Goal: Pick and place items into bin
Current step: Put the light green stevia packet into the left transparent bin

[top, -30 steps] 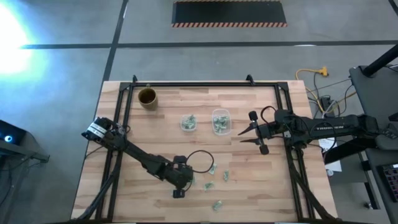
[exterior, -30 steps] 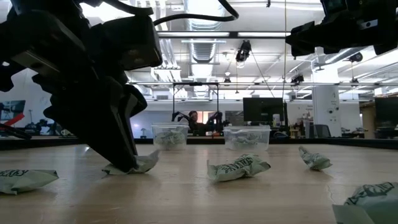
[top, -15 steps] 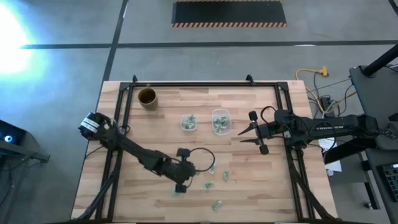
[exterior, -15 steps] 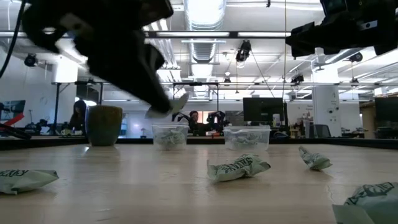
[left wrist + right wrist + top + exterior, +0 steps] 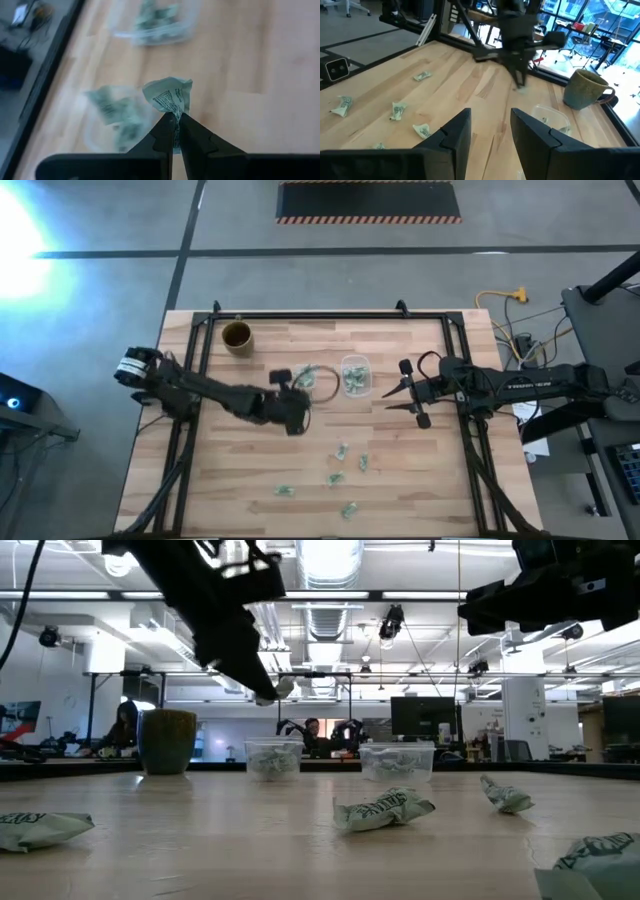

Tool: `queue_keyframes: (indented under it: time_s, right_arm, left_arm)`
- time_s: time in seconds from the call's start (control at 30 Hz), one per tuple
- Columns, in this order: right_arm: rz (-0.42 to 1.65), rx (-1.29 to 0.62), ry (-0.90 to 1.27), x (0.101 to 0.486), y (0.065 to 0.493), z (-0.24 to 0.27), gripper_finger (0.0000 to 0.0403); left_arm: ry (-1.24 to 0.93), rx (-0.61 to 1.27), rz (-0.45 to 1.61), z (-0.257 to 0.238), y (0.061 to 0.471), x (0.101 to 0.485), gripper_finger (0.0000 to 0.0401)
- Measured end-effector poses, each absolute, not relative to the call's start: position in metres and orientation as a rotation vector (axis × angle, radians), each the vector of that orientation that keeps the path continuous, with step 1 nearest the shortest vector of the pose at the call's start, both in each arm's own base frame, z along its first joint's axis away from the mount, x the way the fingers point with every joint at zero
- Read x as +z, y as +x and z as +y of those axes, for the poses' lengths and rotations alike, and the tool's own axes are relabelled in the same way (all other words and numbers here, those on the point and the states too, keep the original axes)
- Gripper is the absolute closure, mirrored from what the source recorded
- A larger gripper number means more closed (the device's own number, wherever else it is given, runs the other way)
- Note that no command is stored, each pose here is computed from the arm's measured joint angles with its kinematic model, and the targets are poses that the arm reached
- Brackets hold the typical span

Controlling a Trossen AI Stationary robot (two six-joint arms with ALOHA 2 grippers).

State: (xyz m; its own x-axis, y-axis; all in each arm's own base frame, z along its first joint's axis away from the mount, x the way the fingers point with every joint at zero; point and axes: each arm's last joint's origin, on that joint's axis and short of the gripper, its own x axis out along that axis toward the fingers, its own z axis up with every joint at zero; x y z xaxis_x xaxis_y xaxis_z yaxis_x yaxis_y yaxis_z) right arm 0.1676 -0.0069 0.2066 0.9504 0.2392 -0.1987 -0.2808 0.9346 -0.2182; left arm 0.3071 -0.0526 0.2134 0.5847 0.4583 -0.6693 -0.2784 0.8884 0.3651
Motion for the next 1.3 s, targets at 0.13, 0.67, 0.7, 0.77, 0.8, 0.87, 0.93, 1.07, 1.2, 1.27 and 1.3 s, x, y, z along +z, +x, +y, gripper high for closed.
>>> queue_keyframes:
  time_s: [0.13,0.67,0.7,0.77,0.8,0.87,0.93,1.07,1.2,1.27,1.3]
  right_arm:
    - [0.182,0.264,-0.248,0.205,0.169,-0.007,0.0275]
    - [0.197,0.246,-0.263,0.202,0.17,-0.008,0.0275]
    - [0.197,0.246,-0.263,0.203,0.17,-0.008,0.0275]
    - [0.197,0.246,-0.263,0.202,0.17,-0.008,0.0275]
    - [0.196,0.246,-0.263,0.203,0.17,-0.008,0.0275]
    - [0.198,0.246,-0.263,0.202,0.17,-0.008,0.0275]
    - [0.198,0.246,-0.263,0.202,0.17,-0.008,0.0275]
    - [0.198,0.246,-0.263,0.202,0.17,-0.008,0.0275]
    - [0.197,0.247,-0.263,0.202,0.17,-0.008,0.0275]
    - [0.197,0.247,-0.263,0.202,0.17,-0.008,0.0275]
    - [0.197,0.247,-0.263,0.202,0.17,-0.008,0.0275]
  left_arm:
    - [0.211,0.492,0.863,-0.024,0.309,0.217,0.0393]
    - [0.156,0.544,0.939,0.025,0.316,0.202,0.0393]
    - [0.156,0.545,0.938,0.025,0.317,0.202,0.0393]
    - [0.156,0.544,0.936,0.025,0.317,0.201,0.0393]
    - [0.157,0.544,0.938,0.025,0.318,0.2,0.0393]
    - [0.172,0.536,0.946,0.025,0.318,0.199,0.0393]
    - [0.181,0.532,0.949,0.025,0.318,0.199,0.0393]
    - [0.187,0.54,0.948,0.025,0.318,0.199,0.0393]
    - [0.211,0.533,0.954,0.025,0.318,0.199,0.0388]
    - [0.213,0.532,0.955,0.025,0.318,0.199,0.0374]
    - [0.213,0.532,0.955,0.025,0.318,0.199,0.0365]
